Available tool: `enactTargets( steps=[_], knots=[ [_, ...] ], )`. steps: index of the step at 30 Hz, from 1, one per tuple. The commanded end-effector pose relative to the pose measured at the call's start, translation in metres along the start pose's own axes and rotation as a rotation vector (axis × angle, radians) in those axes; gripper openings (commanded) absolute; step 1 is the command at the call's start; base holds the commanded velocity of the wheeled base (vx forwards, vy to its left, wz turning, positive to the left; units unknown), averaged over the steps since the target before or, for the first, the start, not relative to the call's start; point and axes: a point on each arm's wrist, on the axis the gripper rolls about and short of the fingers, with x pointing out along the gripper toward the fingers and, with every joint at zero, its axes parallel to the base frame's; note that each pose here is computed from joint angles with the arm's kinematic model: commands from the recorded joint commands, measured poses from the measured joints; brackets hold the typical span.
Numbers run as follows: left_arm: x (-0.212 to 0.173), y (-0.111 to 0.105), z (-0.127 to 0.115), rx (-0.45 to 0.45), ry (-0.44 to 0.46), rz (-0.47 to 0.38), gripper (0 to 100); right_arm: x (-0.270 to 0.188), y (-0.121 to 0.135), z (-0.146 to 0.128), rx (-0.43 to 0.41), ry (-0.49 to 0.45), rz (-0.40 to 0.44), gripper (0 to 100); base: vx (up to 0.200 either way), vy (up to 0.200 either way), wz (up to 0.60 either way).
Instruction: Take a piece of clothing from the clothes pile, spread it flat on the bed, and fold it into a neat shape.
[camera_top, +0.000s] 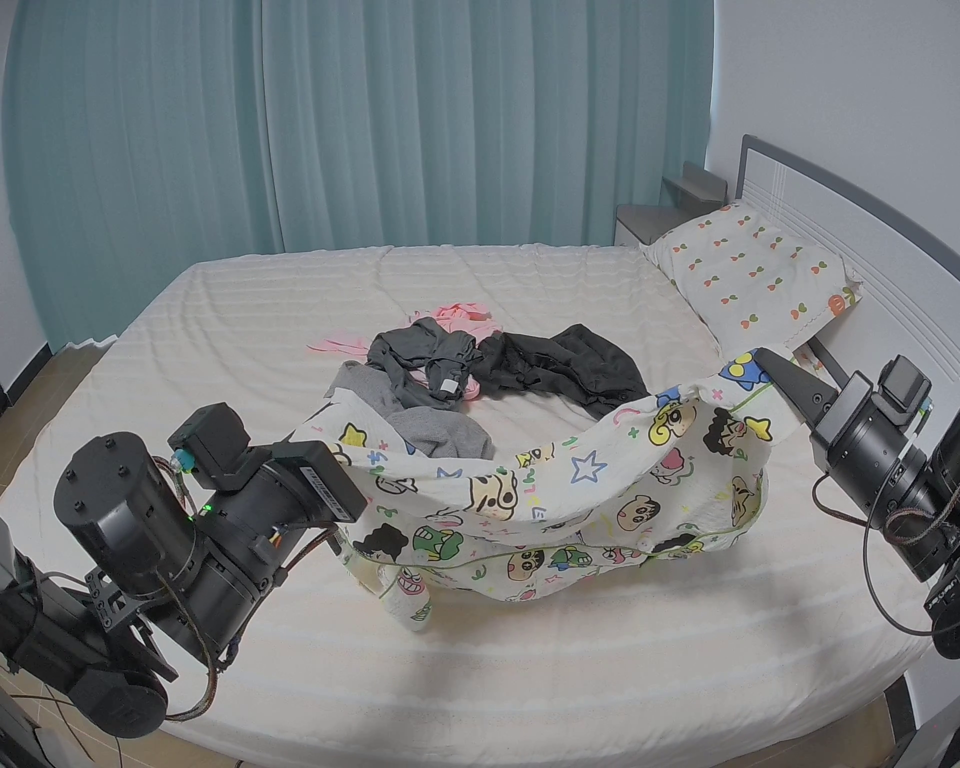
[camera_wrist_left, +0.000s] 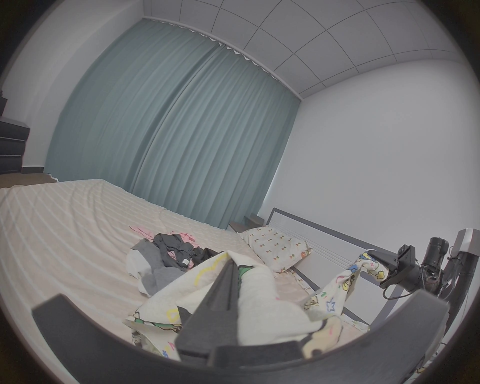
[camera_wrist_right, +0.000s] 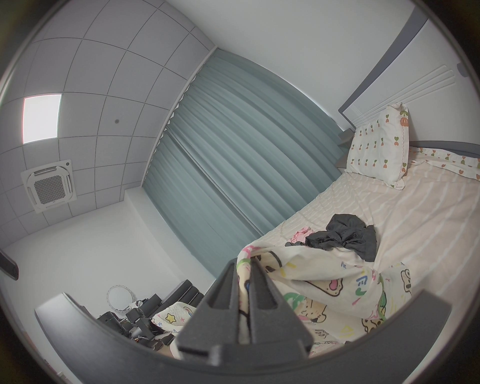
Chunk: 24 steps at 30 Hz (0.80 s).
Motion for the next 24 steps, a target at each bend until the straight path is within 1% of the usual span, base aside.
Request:
enactTargets(
  steps=[1,11,18,24],
  knots=[
    [0.0,0.002,0.001,0.0,-0.004,0.007,0,0.0,0.001,0.0,0.001,-0.002,0.003,0,0.0,0.2,0.0],
    [-0.002,0.002,0.005,-0.003,-0.017,0.009,0,0.0,0.0,0.0,0.001,0.001,-0.002,0,0.0,0.2,0.0],
    [-0.011,0.004,0.008,0.001,-0.019,0.01,0,0.0,0.0,0.0,0.0,0.004,-0.002,0,0.0,0.2,0.0],
    [-0.011,0.005,0.008,0.003,-0.016,0.013,0,-0.001,0.0,0.0,0.0,0.0,-0.003,0,0.0,0.2,0.0]
  ],
)
